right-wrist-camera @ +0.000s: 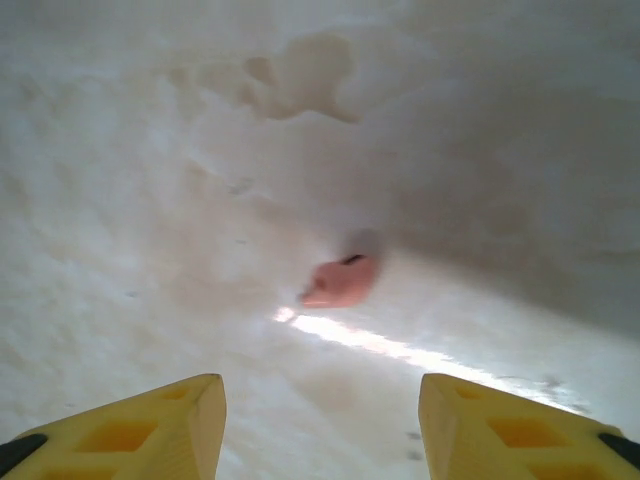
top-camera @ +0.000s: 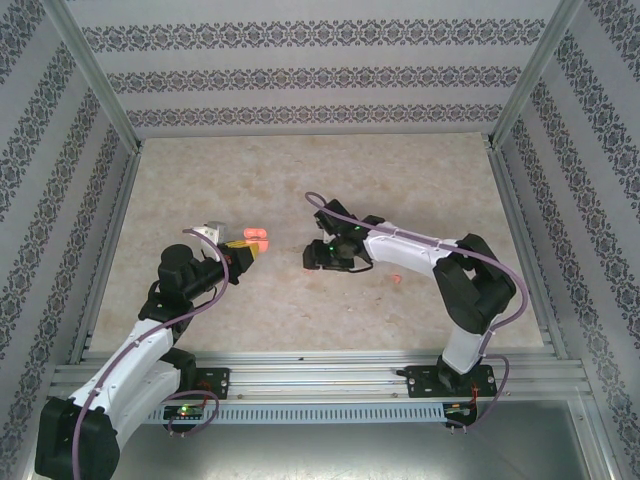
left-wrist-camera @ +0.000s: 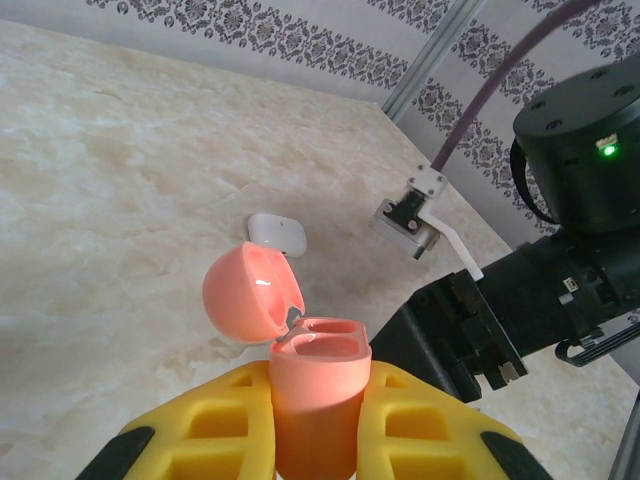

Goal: Insert the wireless bluetooth earbuds into the charging case

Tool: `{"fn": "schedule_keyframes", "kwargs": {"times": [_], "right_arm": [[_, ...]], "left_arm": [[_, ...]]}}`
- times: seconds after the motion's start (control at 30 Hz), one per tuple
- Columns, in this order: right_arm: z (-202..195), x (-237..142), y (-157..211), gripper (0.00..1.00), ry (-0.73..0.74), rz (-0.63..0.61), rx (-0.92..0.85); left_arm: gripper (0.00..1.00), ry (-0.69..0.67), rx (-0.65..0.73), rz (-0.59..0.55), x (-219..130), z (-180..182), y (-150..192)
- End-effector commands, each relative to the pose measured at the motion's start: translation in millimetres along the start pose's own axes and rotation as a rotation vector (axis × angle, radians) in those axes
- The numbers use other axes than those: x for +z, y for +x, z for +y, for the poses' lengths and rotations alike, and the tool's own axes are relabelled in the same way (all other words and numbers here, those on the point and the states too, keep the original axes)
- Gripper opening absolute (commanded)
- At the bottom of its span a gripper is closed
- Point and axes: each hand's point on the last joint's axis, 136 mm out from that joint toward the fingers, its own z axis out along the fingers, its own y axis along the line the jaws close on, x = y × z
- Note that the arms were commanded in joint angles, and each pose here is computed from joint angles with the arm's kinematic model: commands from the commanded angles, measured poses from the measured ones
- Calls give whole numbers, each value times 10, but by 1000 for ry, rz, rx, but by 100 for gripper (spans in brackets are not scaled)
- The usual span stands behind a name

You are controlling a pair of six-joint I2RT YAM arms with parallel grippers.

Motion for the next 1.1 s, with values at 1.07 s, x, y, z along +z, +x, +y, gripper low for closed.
{"fn": "schedule_keyframes", "kwargs": {"times": [1.07], "right_arm": [[18,336,-120,20,136,31,72]], "left_arm": [[0,125,73,16,-62,-200,184]]}}
